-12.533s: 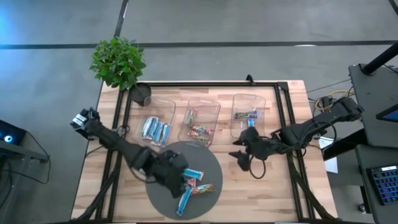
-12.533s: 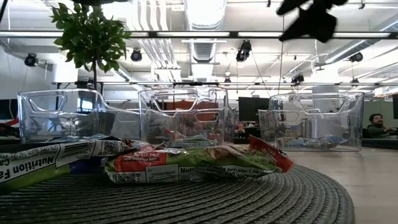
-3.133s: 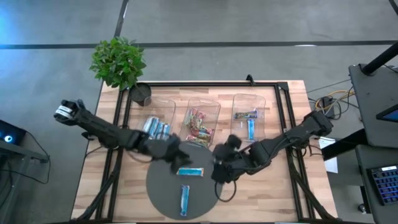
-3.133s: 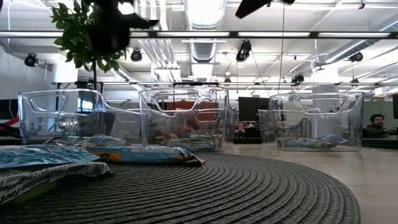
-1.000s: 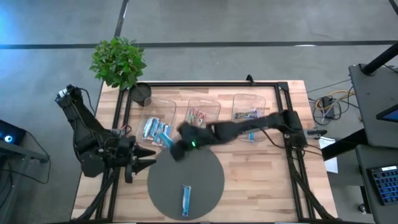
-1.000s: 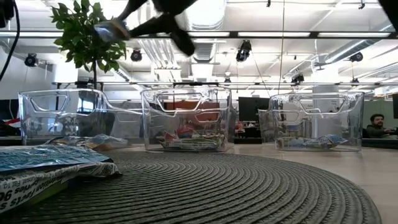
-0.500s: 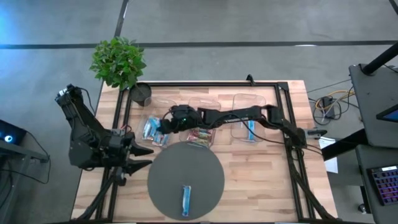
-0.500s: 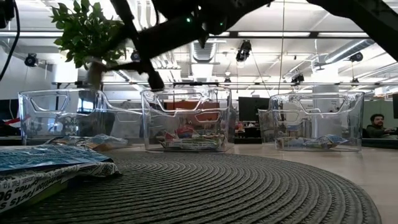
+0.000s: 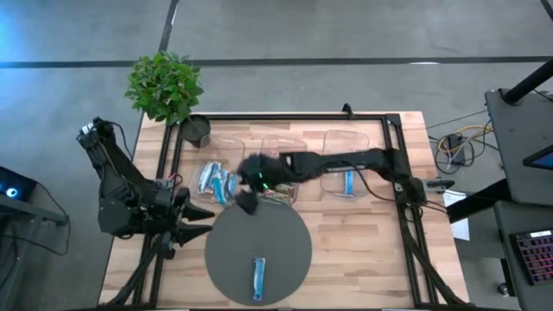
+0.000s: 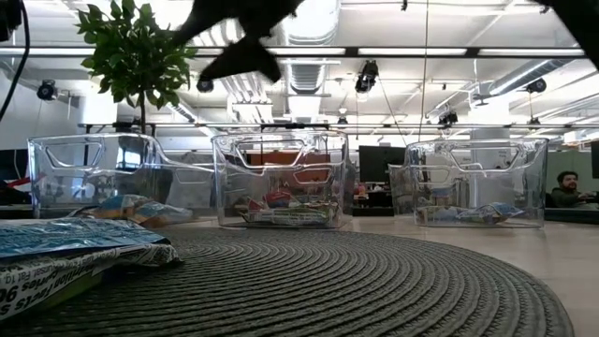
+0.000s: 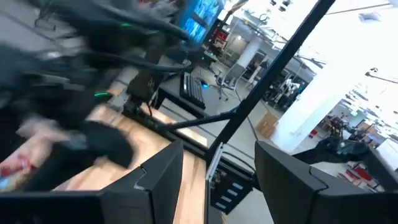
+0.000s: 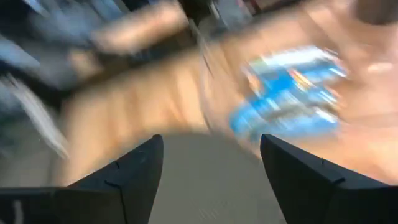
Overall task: Pick and place Granola Bars by type
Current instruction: Put the blue granola bar into the right transparent bin
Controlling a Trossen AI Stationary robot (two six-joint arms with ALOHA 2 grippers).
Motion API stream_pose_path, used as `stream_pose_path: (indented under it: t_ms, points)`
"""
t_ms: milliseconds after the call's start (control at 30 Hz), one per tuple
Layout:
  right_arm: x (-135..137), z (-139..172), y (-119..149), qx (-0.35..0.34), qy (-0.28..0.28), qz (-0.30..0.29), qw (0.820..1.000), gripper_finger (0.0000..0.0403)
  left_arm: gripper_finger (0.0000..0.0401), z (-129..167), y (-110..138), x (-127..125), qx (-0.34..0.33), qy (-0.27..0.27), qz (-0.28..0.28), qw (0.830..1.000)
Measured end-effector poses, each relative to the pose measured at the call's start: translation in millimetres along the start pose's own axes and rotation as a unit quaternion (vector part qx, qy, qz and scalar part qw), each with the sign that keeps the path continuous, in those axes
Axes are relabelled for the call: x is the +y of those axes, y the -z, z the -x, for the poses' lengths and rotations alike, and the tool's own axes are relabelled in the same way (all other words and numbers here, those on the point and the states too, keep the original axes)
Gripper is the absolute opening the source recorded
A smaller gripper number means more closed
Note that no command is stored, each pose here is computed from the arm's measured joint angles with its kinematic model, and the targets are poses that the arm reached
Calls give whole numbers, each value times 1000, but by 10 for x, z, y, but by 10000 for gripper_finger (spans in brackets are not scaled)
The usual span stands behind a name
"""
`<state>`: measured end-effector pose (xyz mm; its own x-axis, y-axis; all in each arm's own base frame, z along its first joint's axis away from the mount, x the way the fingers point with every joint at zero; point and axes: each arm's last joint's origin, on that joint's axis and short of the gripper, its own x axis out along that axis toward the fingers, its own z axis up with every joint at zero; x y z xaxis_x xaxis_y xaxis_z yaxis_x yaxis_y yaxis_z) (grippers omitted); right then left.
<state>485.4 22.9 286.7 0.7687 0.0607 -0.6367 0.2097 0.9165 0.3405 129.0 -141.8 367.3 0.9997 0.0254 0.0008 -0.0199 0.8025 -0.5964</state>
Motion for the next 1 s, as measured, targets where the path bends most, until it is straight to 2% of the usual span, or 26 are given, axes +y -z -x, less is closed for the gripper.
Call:
stream_pose_path:
  t_ms: [67, 133, 267, 400, 500, 633, 833, 1000]
  points:
    - [176, 152, 138, 35, 45, 62, 996, 258, 181, -9, 63, 29, 5, -4, 14, 1000]
    - [338, 313, 257, 66, 64, 99, 991, 255, 181, -16, 123, 65, 10, -9, 22, 1000]
    - [585, 612, 439, 115, 68, 114, 984, 246, 181, -30, 197, 111, 12, -15, 49, 999]
    - [742, 744, 629, 153, 88, 104, 979, 239, 181, -78, 268, 152, 9, -28, 85, 996]
    - [849, 847, 731, 158, 109, 76, 978, 236, 181, -132, 389, 207, 18, -42, 130, 990]
    - [934, 946, 888, 143, 189, 16, 971, 236, 181, -212, 606, 255, 36, -75, 158, 984]
    - [1069, 1151, 1199, 122, 297, -104, 941, 245, 181, -393, 910, 201, 48, -107, 178, 977]
    - [1215, 1289, 1453, 129, 336, -169, 918, 246, 181, -552, 1167, 165, 64, -132, 202, 968]
